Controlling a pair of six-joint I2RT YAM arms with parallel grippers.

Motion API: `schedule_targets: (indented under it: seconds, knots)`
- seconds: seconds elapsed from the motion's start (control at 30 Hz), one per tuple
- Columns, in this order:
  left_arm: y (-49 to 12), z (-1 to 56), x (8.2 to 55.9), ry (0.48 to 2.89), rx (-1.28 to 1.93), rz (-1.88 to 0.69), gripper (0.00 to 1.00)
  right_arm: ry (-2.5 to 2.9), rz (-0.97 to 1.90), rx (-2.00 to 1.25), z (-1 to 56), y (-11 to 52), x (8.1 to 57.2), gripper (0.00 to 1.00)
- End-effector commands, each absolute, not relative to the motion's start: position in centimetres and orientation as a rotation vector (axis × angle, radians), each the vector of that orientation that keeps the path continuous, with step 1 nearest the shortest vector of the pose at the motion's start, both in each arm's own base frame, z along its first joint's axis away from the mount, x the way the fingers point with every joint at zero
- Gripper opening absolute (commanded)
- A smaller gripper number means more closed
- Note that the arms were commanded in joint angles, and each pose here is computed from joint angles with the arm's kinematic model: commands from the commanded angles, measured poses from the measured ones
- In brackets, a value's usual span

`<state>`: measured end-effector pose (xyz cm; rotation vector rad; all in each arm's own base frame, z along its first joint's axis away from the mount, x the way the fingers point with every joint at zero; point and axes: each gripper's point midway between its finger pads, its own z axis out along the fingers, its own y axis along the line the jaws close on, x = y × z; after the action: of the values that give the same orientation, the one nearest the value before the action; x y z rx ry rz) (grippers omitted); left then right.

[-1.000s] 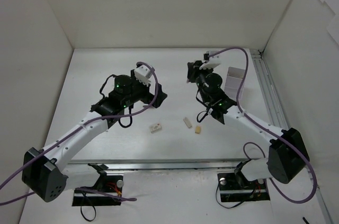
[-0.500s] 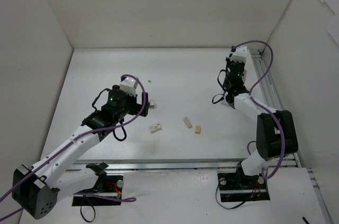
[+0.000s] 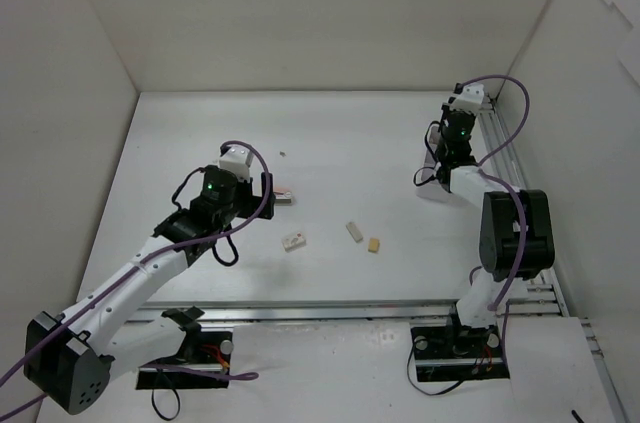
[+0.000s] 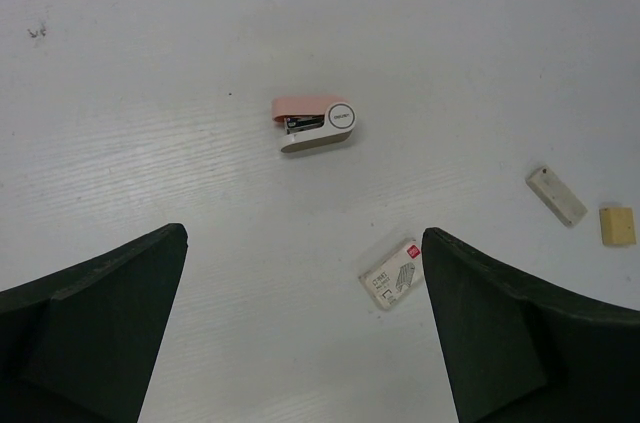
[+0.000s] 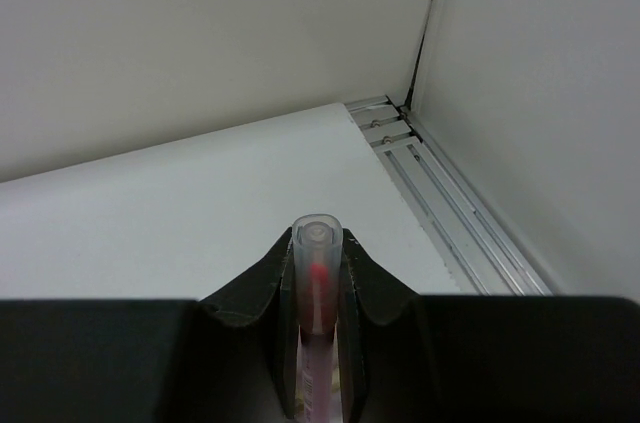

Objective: Sort the stationery into containers
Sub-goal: Place the pen in the storage box.

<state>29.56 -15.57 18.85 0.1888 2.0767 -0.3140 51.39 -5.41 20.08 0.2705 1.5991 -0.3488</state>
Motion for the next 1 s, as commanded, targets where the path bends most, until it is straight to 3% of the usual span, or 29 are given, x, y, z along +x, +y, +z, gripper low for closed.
schedule_targets:
  seconds: [0.0,0.37,0.47,0.5,0.73,0.77,0.8,0.97]
  knots:
    - [-15.7,20.5,30.4,2.036,0.15,-0.329,1.0,1.416,-0.275,0.335,25.3,-5.9,53.1,0.0]
    - [-15.6,20.6,30.7,2.039,0.144,-0.312,1.0,1.387,-0.232,0.396,23.1,-6.1,53.5,0.0]
    - [-15.7,20.8,30.8,2.034,0.145,-0.322,1.0,1.391,-0.214,0.404,22.4,-5.9,52.6,0.21]
    - [-15.8,20.8,30.7,2.036,0.147,-0.327,1.0,1.378,-0.213,0.407,22.9,-6.0,52.2,0.39]
    - [-16.1,21.3,30.6,2.02,0.154,-0.351,1.0,1.327,-0.194,0.429,25.4,-6.0,49.6,0.75]
    - [-16.1,21.4,30.6,2.022,0.154,-0.354,1.0,1.319,-0.179,0.432,25.8,-5.7,49.3,0.9]
    - [-16.1,21.5,30.5,2.022,0.157,-0.355,1.0,1.284,-0.163,0.437,27.5,-5.5,48.5,0.98]
    - [-16.4,22.7,30.4,2.026,0.12,-0.393,1.0,1.4,-0.11,0.399,30.1,-1.1,45.6,0.98]
